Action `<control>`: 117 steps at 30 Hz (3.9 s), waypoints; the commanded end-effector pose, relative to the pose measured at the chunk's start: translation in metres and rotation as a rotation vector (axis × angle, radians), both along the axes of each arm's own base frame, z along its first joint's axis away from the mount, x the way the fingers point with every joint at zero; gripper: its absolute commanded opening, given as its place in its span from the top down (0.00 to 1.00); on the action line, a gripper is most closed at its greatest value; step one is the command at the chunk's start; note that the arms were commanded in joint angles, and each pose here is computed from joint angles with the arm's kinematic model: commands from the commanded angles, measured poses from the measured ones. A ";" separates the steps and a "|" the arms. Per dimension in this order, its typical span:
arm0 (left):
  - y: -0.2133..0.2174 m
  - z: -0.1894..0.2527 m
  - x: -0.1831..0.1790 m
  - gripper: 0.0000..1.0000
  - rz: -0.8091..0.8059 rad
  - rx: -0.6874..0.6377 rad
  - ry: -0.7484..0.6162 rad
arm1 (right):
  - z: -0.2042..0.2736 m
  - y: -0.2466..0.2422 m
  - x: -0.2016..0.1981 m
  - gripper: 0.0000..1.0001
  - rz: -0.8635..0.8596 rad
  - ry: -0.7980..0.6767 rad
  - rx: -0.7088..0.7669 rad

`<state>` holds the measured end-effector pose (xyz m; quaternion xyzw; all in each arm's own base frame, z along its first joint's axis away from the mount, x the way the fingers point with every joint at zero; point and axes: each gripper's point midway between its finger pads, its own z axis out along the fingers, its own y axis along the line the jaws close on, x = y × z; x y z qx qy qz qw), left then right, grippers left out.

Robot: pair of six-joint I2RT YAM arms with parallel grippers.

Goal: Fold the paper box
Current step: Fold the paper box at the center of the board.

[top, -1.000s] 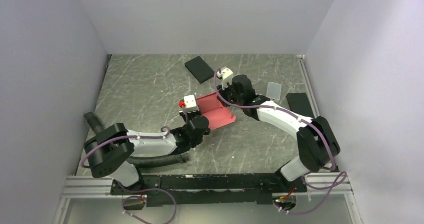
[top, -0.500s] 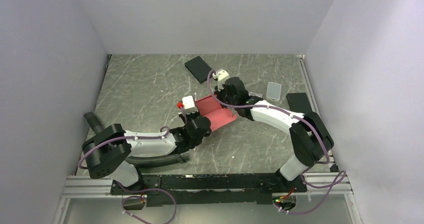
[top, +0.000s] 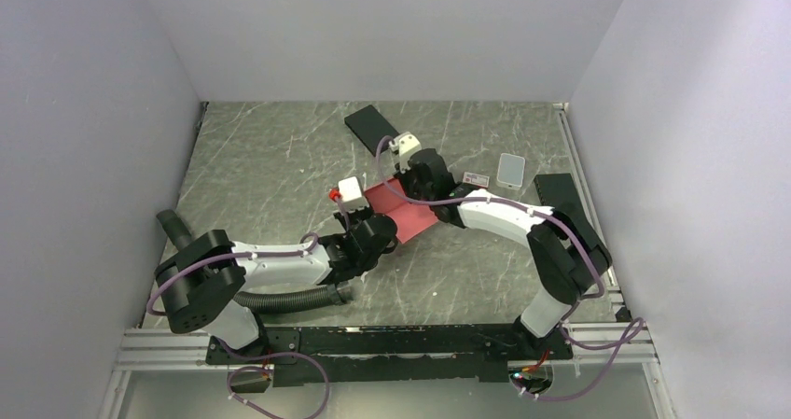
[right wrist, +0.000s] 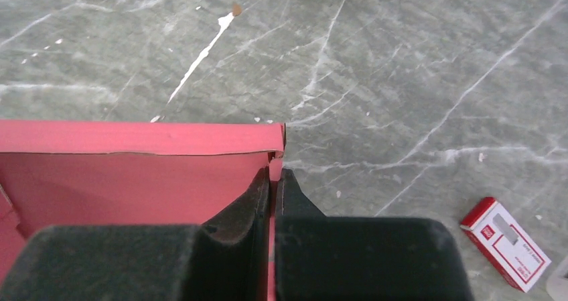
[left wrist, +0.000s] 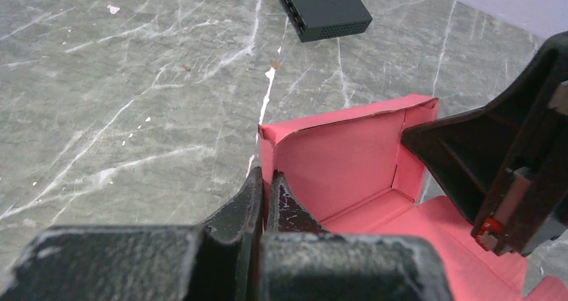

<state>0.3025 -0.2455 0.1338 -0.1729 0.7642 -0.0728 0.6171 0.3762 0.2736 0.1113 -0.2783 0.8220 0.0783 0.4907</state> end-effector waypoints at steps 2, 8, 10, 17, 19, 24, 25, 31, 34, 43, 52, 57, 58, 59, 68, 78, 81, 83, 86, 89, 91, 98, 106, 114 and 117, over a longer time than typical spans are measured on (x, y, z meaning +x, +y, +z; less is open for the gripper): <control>-0.006 0.020 0.005 1.00 0.023 -0.103 -0.044 | 0.021 0.014 -0.018 0.91 0.131 0.075 0.145; 0.003 0.015 0.008 1.00 0.051 -0.087 -0.036 | 0.030 0.009 -0.017 0.74 0.134 0.071 0.168; 0.004 0.015 0.008 1.00 0.055 -0.081 -0.035 | 0.033 0.008 -0.017 0.71 0.136 0.066 0.174; 0.006 0.013 0.007 1.00 0.061 -0.076 -0.036 | 0.042 0.006 -0.017 0.63 0.135 0.054 0.184; 0.007 0.014 0.007 1.00 0.060 -0.072 -0.041 | 0.044 0.006 -0.017 0.60 0.140 0.056 0.188; 0.007 0.017 0.008 1.00 0.046 -0.071 -0.063 | 0.049 0.008 -0.022 0.43 0.156 0.089 0.235; 0.007 0.018 0.008 1.00 0.044 -0.069 -0.068 | 0.051 0.008 -0.023 0.39 0.161 0.090 0.241; 0.005 0.023 0.009 1.00 0.008 -0.049 -0.103 | 0.072 0.004 -0.026 0.02 0.207 0.064 0.262; 0.005 0.024 0.009 1.00 -0.015 -0.030 -0.118 | 0.081 -0.002 -0.030 0.00 0.257 0.042 0.236; -0.014 0.041 0.003 1.00 -0.252 0.096 -0.263 | 0.117 -0.011 -0.083 0.00 0.689 -0.006 0.185; -0.038 0.053 -0.007 1.00 -0.486 0.282 -0.368 | 0.113 -0.012 -0.103 0.00 0.819 0.025 0.143; -0.039 0.054 -0.008 1.00 -0.527 0.304 -0.339 | 0.109 -0.015 -0.094 0.00 0.752 -0.046 0.028; -0.038 0.052 -0.008 1.00 -0.538 0.303 -0.322 | 0.108 -0.017 -0.092 0.02 0.736 -0.058 0.006; -0.038 0.050 -0.008 1.00 -0.543 0.265 -0.302 | 0.107 -0.017 -0.090 0.04 0.726 -0.069 -0.010; -0.041 0.042 -0.013 1.00 -0.601 0.173 -0.227 | 0.094 -0.009 -0.083 0.26 0.665 -0.150 -0.141; -0.041 0.042 -0.015 1.00 -0.625 0.137 -0.253 | 0.103 -0.003 -0.091 0.06 0.661 -0.020 0.067; -0.043 0.044 -0.016 1.00 -0.642 0.148 -0.270 | 0.094 0.004 -0.097 0.05 0.690 0.055 0.110; -0.045 0.043 -0.015 1.00 -0.655 0.159 -0.266 | 0.088 0.007 -0.098 0.05 0.694 0.092 0.127; -0.046 0.031 -0.013 1.00 -0.684 0.178 -0.204 | 0.087 0.005 -0.095 0.05 0.681 0.114 0.140; -0.045 0.013 -0.010 1.00 -0.734 0.219 -0.124 | 0.097 -0.013 -0.090 0.05 0.674 0.127 0.195; -0.042 0.004 -0.009 1.00 -0.783 0.225 -0.071 | 0.103 -0.028 -0.089 0.05 0.673 0.119 0.218; -0.044 -0.026 -0.009 1.00 -0.975 0.244 0.155 | 0.122 -0.051 -0.086 0.03 0.645 0.072 0.274; -0.058 -0.063 -0.006 1.00 -1.042 0.264 0.284 | 0.111 -0.052 -0.084 0.03 0.636 0.108 0.270; -0.063 -0.078 0.003 1.00 -1.115 0.392 0.379 | 0.111 -0.055 -0.084 0.02 0.635 0.107 0.266; -0.062 -0.082 0.007 0.98 -1.118 0.431 0.397 | 0.111 -0.056 -0.084 0.02 0.634 0.109 0.267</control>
